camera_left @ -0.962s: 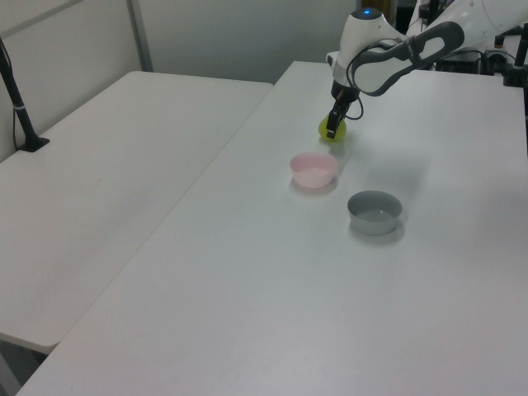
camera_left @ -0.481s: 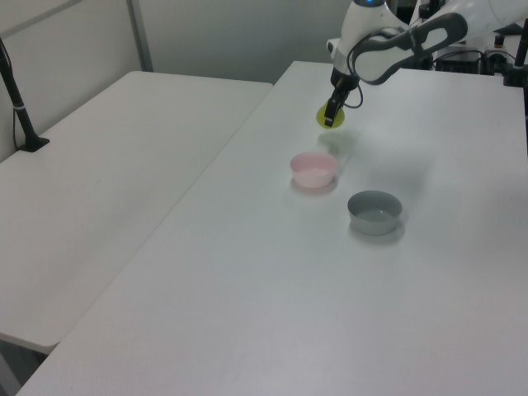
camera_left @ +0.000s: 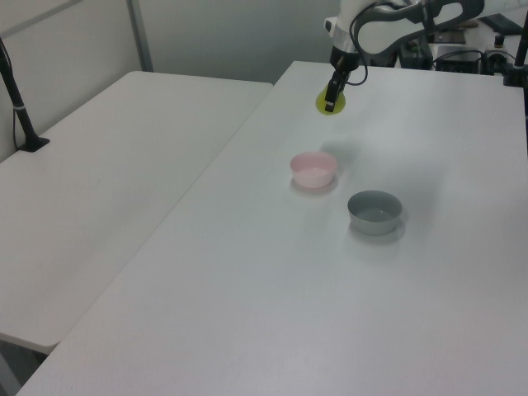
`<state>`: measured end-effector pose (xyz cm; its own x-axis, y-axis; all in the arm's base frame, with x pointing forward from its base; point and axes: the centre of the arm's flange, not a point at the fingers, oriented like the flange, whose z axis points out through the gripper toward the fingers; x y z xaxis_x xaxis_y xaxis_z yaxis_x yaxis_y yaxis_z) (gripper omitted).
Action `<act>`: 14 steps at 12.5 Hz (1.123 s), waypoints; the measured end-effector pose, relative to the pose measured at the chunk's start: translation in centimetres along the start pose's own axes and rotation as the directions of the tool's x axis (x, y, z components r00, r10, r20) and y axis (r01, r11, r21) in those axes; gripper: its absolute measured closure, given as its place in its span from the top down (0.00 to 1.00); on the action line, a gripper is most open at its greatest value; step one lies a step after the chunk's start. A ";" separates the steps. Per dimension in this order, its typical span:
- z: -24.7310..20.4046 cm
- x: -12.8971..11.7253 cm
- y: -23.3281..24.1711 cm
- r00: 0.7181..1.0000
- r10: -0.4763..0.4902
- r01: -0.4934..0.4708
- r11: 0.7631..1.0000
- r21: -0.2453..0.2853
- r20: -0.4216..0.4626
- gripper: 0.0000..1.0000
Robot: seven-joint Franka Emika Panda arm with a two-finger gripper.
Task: Place the pear in the bowl
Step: 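Lift the pear and carry it over the pink bowl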
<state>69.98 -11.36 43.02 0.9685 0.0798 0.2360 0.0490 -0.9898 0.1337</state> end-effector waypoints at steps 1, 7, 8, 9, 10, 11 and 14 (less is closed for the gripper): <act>-1.3 0.3 -2.5 1.000 -0.026 0.026 1.000 0.011 0.007 0.80; -2.8 0.8 -14.1 0.998 -0.061 0.061 0.997 0.040 0.012 0.80; -2.8 0.8 -15.3 0.998 -0.067 0.067 0.997 0.033 0.013 0.80; -2.7 0.7 -16.1 0.997 -0.070 0.070 0.997 0.024 0.015 0.80; -2.6 0.6 -16.5 0.997 -0.072 0.072 0.997 0.017 0.018 0.80; -2.3 0.4 -16.6 0.997 -0.073 0.073 0.997 0.015 0.025 0.80; -0.4 -0.4 -16.5 0.994 -0.087 0.088 0.996 -0.003 0.061 0.80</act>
<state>68.70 5.01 41.14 0.9736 0.1585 0.1645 0.1328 -0.9786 0.1572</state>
